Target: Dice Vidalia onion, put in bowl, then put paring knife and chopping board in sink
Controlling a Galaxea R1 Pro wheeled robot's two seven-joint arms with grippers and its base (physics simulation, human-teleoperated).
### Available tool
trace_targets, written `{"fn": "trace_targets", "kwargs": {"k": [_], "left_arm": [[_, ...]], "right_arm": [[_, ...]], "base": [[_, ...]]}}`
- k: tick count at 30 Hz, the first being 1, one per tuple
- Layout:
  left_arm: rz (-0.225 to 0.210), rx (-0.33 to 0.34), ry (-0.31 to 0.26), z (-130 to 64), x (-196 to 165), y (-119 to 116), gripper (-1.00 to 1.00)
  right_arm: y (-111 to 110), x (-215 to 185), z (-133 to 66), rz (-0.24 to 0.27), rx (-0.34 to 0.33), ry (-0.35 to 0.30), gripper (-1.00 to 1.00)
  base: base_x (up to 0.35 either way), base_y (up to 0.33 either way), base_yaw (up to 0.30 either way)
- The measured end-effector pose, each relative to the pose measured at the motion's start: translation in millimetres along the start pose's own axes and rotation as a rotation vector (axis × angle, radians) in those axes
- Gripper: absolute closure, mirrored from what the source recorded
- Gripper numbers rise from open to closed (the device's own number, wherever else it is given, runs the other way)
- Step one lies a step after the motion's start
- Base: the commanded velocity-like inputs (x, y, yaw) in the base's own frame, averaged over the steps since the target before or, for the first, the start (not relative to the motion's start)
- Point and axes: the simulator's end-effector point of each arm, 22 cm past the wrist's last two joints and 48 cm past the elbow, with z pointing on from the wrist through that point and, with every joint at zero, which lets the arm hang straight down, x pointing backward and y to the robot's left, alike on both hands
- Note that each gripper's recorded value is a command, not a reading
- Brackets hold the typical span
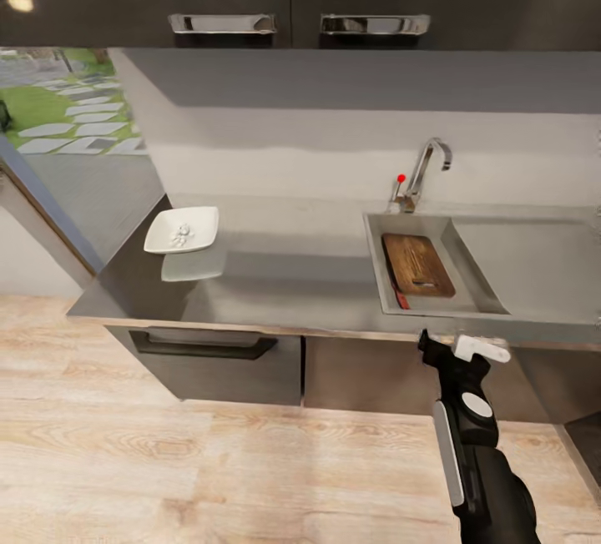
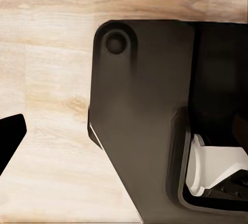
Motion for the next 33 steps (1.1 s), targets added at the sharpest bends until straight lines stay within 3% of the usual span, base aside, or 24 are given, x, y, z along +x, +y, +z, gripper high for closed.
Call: {"fn": "trace_targets", "kwargs": {"k": [5, 8, 12, 14, 17, 21, 24, 27, 28, 29, 33], "left_arm": [[0.001, 0.000, 0.000, 0.0, 0.1, 0.3, -1.00], [0.003, 0.004, -0.006, 0.3, -2.3, -0.4, -1.00], [0.014, -0.004, -0.014, 1.9, -5.3, 9.1, -1.00], [0.019, -0.008, -0.017, 2.6, -6.5, 14.0, -1.00], [0.024, -0.014, -0.029, 4.3, -12.1, 20.7, -1.00], [0.022, -0.010, -0.046, 5.3, -20.0, 20.3, -1.00], [0.021, -0.009, -0.050, 5.4, -21.8, 20.1, -1.00], [0.021, -0.009, -0.052, 5.5, -22.9, 19.9, -1.00], [0.021, -0.008, -0.053, 5.5, -23.1, 19.7, -1.00], [0.030, -0.018, -0.054, 6.3, -22.8, 28.7, -1.00], [0.043, -0.030, -0.061, 7.7, -25.0, 41.0, -1.00]], "right_arm": [[-16.8, 27.7, -21.8, -0.039, 0.007, -0.025, -1.00], [-6.1, 53.4, -48.3, -0.072, -0.042, -0.044, -1.00], [-17.4, 96.3, -80.7, -0.100, -0.059, -0.021, -1.00], [-19.9, 129.0, -92.6, -0.121, -0.086, 0.033, -1.00], [-6.5, 235.7, -124.1, -0.162, -0.233, 0.214, -1.00], [-15.1, 323.8, -167.3, -0.175, -0.305, 0.291, -1.00], [-32.0, 381.8, -203.5, -0.193, -0.310, 0.407, -1.00], [-44.6, 405.4, -220.3, -0.208, -0.309, 0.460, -1.00], [-67.8, 410.4, -220.4, -0.214, -0.271, 0.467, -1.00], [-117.6, 428.6, -231.7, -0.213, -0.176, 0.516, -1.00], [-125.7, 427.7, -233.9, -0.213, -0.166, 0.494, -1.00]], "base": [[-0.285, 0.000, 0.000], [-0.105, 0.000, 0.000], [-0.020, 0.000, 0.000], [-0.004, 0.000, 0.000], [-0.001, 0.000, 0.000], [0.000, 0.000, 0.000], [0.000, 0.000, 0.000], [0.000, 0.000, 0.000], [0.000, 0.000, 0.000], [0.000, 0.000, 0.000], [0.000, 0.000, 0.000]]}}
